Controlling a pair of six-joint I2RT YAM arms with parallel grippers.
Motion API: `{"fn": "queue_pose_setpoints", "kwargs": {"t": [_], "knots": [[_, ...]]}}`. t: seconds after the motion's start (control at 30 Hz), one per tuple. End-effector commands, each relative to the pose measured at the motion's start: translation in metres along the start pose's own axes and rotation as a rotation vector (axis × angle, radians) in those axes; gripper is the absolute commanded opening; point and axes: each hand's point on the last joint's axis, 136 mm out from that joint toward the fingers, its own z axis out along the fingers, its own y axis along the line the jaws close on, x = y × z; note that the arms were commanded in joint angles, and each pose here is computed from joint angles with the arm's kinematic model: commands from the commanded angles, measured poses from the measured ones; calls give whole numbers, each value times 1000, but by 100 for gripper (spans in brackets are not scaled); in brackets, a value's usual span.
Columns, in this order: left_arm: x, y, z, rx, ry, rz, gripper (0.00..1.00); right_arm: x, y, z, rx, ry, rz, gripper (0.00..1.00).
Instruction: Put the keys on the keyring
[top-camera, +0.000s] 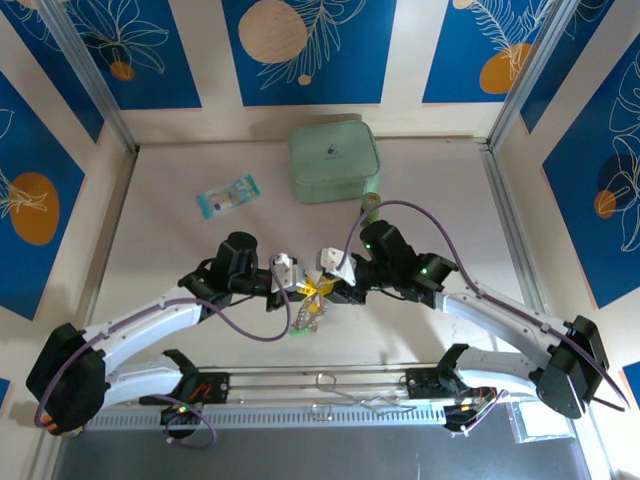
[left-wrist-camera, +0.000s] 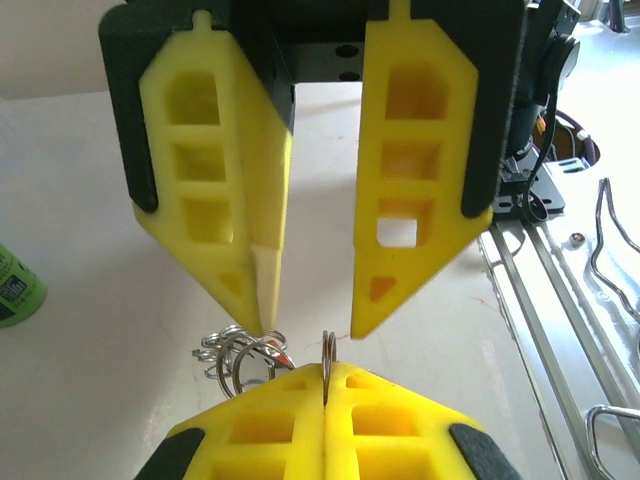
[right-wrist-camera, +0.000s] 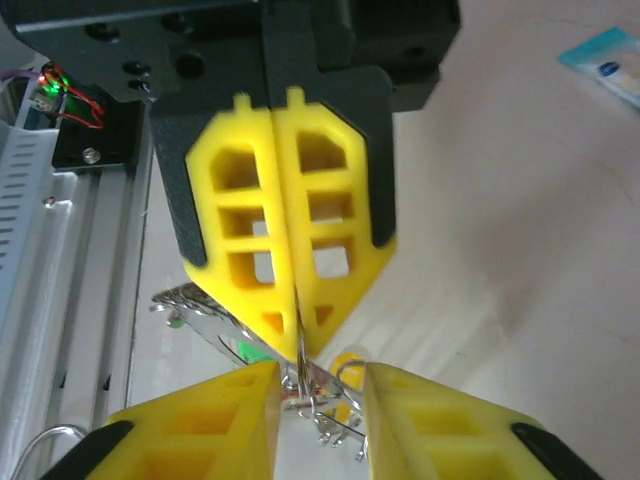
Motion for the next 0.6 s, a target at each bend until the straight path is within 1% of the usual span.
{"fn": "queue_pose_setpoints", "kwargs": {"t": [0.0, 0.2, 0.57], "knots": [[-19, -1, -3, -16, -88, 36, 0, 5, 2, -3, 14, -48, 85, 31], [-19, 0, -2, -29, -109, 33, 0, 22, 8, 5, 7, -69, 177, 33], [-25, 3, -4, -53, -153, 4, 0, 30, 5, 26, 9, -95, 223, 34]]}}
